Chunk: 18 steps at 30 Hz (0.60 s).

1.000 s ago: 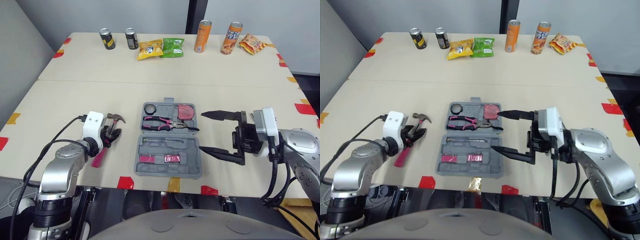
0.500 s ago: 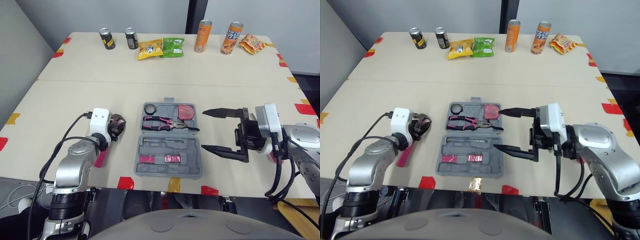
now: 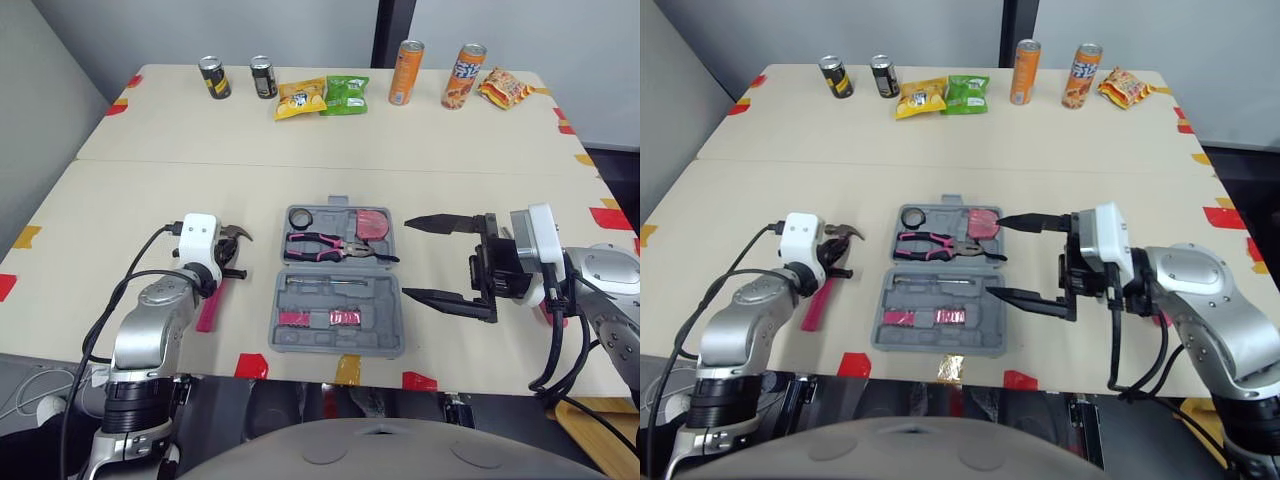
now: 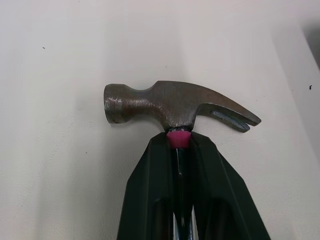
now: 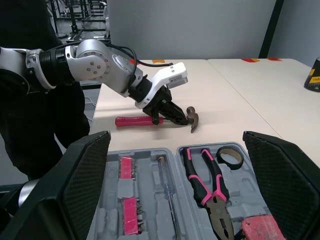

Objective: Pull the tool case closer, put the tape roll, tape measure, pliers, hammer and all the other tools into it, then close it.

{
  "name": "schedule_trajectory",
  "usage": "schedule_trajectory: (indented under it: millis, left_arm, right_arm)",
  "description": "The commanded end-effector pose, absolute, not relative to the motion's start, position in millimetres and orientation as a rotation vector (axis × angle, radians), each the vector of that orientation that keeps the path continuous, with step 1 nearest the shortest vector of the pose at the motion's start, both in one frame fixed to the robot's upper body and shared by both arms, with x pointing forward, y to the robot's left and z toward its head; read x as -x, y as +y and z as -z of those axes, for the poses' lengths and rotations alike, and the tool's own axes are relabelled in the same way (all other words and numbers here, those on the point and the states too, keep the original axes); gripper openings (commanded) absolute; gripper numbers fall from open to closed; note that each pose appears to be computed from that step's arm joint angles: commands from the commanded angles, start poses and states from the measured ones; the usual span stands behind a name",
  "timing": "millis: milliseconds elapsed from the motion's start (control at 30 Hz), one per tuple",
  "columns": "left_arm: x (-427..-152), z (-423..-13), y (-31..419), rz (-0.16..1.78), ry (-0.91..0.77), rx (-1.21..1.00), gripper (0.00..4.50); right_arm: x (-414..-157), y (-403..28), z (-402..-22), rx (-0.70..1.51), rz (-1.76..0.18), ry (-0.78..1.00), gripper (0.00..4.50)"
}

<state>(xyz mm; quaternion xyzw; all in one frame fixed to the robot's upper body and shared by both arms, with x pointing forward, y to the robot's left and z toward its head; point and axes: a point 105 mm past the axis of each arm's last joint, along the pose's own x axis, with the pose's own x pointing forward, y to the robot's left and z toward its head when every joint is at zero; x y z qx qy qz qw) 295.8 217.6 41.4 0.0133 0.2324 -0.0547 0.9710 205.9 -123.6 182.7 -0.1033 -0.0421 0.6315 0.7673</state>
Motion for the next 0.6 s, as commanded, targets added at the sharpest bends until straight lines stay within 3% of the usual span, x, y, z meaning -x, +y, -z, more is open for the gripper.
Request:
schedule_trajectory:
  millis: [33,267,400,600]
  left_arm:
    - [-293,-43,223,0.114,0.444,-0.014,0.02]
    - [-287,-88,211,0.346,0.286,0.032,0.02]
    - [-273,-117,187,0.647,0.255,-0.017,0.02]
    - [-249,-124,138,1.084,0.366,-0.200,0.02]
  right_arm:
    - [-205,-123,-188,0.238,-1.373,-0.120,4.50]
    - [-206,-124,-190,0.239,-1.371,-0.131,4.50]
    - [-205,-126,-188,0.241,-1.364,-0.128,4.50]
    - [-199,-146,-183,0.274,-1.341,-0.051,4.50]
